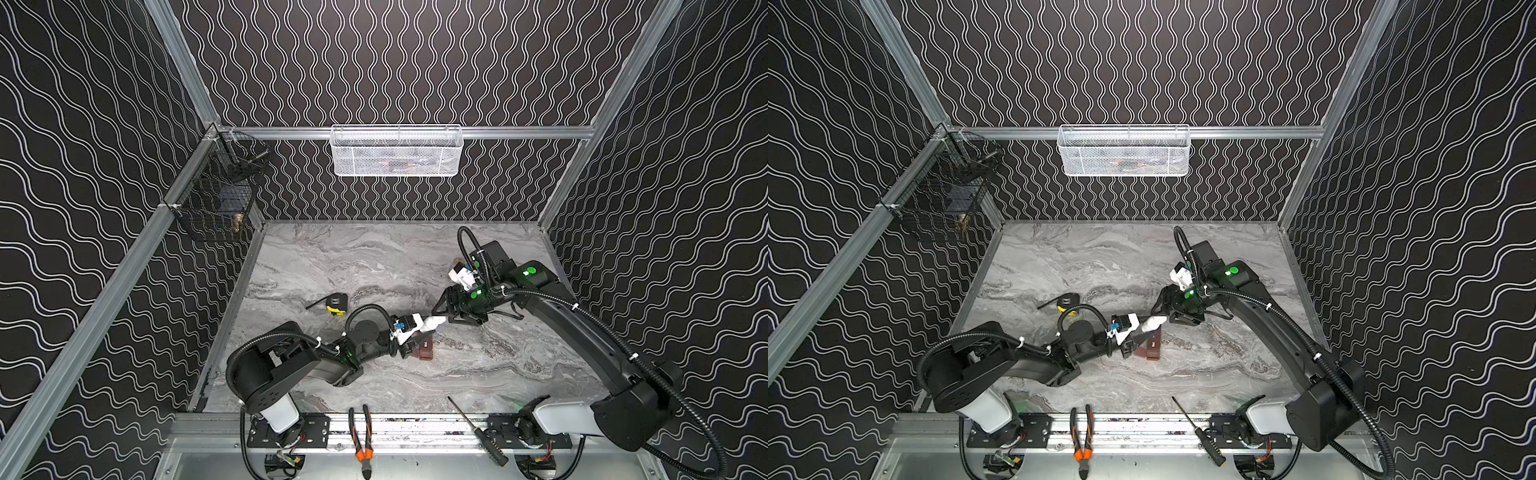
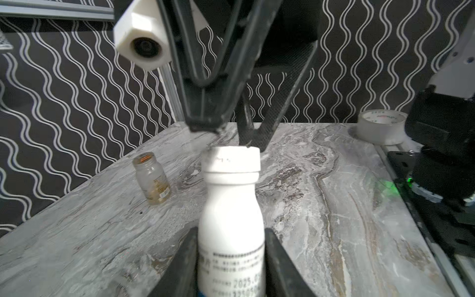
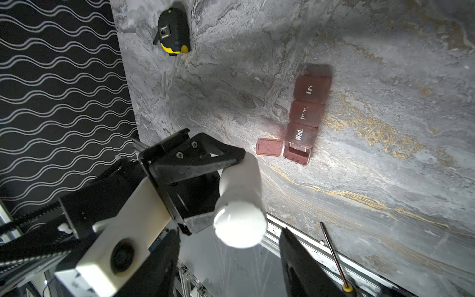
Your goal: Sort the pills into containers
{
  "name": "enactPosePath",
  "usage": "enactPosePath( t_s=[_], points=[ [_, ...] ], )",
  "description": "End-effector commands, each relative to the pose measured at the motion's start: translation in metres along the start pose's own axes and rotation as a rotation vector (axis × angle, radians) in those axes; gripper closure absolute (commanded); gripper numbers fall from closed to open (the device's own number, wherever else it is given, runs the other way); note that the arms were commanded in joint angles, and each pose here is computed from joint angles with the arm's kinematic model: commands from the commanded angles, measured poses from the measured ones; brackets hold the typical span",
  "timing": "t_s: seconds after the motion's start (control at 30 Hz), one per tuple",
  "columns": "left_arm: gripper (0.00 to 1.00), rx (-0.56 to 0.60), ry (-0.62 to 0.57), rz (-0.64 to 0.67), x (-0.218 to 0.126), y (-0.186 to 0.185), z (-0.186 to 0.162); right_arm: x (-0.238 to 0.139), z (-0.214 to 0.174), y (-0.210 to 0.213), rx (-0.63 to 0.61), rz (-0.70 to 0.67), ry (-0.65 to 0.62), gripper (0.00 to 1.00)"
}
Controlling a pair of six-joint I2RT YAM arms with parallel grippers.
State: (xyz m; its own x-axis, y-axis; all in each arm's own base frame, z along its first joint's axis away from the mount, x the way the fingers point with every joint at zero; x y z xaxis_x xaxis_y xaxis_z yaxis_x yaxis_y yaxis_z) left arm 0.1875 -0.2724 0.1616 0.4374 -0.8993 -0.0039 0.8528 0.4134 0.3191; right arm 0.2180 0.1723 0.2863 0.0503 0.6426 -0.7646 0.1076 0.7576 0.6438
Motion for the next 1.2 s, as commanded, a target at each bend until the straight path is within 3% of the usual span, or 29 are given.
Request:
enactPosePath(
  t_s=[0.0, 0.17, 0.37, 0.9, 1.17],
  points=[
    [0.83, 0.1, -0.071, 0.197, -0.007, 0.016, 0.01, -0.003, 0.009, 0.008, 0.037, 0.021, -0.06, 0.38],
    [0.88, 0.206, -0.022, 0.308, -0.01, 0.022, 0.007, -0.004, 0.019, 0.017, 0.065, 0.02, -0.072, 0.4],
    [0.89, 0.283, 0.014, 0.338, -0.01, 0.024, 0.004, 0.004, 0.03, 0.023, 0.097, 0.005, -0.048, 0.39],
    [0.92, 0.296, 0.022, 0.32, -0.007, 0.02, 0.0, 0.028, 0.041, 0.027, 0.087, -0.079, -0.031, 0.45],
    [0.92, 0.287, 0.017, 0.315, -0.007, 0.02, 0.001, 0.034, 0.041, 0.026, 0.087, -0.072, -0.019, 0.54]
  ],
)
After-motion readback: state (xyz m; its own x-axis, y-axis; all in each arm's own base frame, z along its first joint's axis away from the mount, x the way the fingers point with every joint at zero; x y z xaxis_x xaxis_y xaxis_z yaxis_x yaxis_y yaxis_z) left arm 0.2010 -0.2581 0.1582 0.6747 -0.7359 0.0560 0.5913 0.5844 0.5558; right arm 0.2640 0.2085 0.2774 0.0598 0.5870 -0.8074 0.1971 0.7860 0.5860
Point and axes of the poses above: each gripper's point midway between its finger pads, its own x axis out along the fingers, its own y axis along the line the jaws close on, z = x × y, the point moved 9 cm from there along -x, back along the fingers, and after that the axes turned 8 degrees about x, right-handed, at the moved point
